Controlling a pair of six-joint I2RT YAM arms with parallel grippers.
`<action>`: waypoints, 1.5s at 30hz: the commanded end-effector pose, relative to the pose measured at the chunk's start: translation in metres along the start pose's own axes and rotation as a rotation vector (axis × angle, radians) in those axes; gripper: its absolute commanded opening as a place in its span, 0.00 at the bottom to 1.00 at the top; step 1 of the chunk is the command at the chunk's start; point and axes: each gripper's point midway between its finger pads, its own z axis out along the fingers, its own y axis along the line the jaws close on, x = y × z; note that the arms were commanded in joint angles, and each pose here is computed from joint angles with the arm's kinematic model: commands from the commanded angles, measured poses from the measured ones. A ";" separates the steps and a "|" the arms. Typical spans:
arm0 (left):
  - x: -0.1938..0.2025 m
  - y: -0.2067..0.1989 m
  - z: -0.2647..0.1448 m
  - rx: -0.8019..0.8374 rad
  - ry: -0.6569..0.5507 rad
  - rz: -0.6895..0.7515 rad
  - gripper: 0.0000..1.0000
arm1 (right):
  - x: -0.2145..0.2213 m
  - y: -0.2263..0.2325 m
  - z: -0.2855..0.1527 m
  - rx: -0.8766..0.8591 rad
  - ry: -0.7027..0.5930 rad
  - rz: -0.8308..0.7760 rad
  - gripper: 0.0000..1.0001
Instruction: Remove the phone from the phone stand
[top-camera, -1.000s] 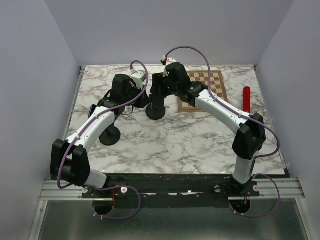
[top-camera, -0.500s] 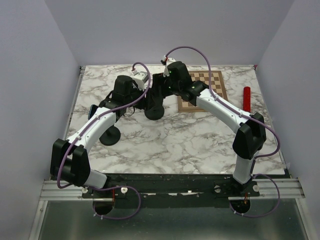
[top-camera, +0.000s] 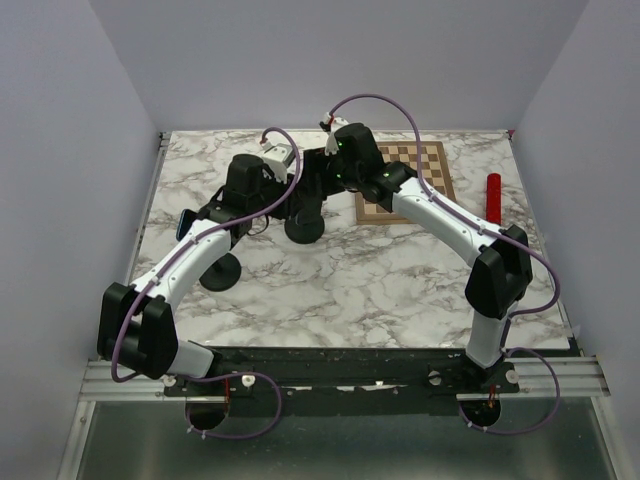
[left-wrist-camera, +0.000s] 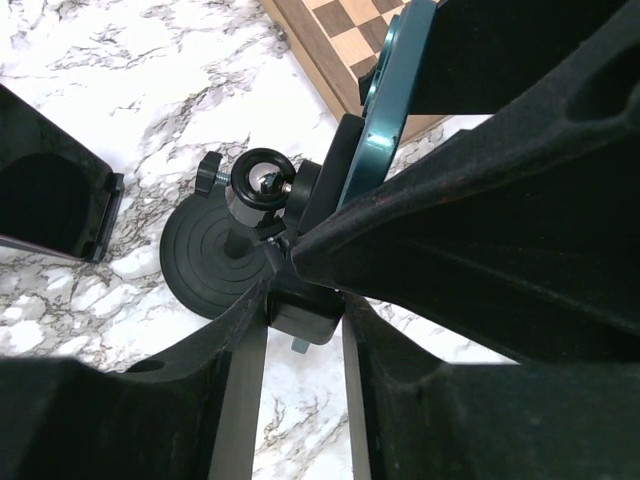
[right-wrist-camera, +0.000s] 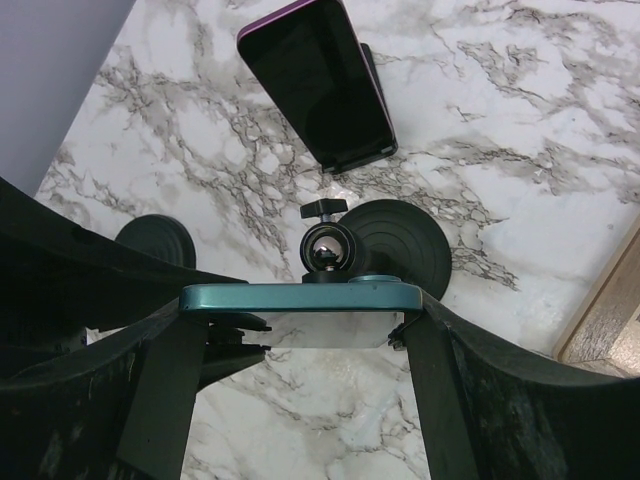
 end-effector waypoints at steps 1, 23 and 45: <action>-0.014 -0.007 -0.005 0.025 -0.055 0.020 0.34 | 0.032 0.016 -0.003 -0.063 0.120 0.054 0.01; 0.006 -0.018 0.001 0.216 0.007 0.097 0.00 | 0.036 0.010 -0.037 -0.452 0.099 -0.283 0.01; -0.003 0.028 -0.004 -0.045 -0.060 0.057 0.00 | 0.020 0.011 -0.038 -0.390 0.040 -0.172 0.01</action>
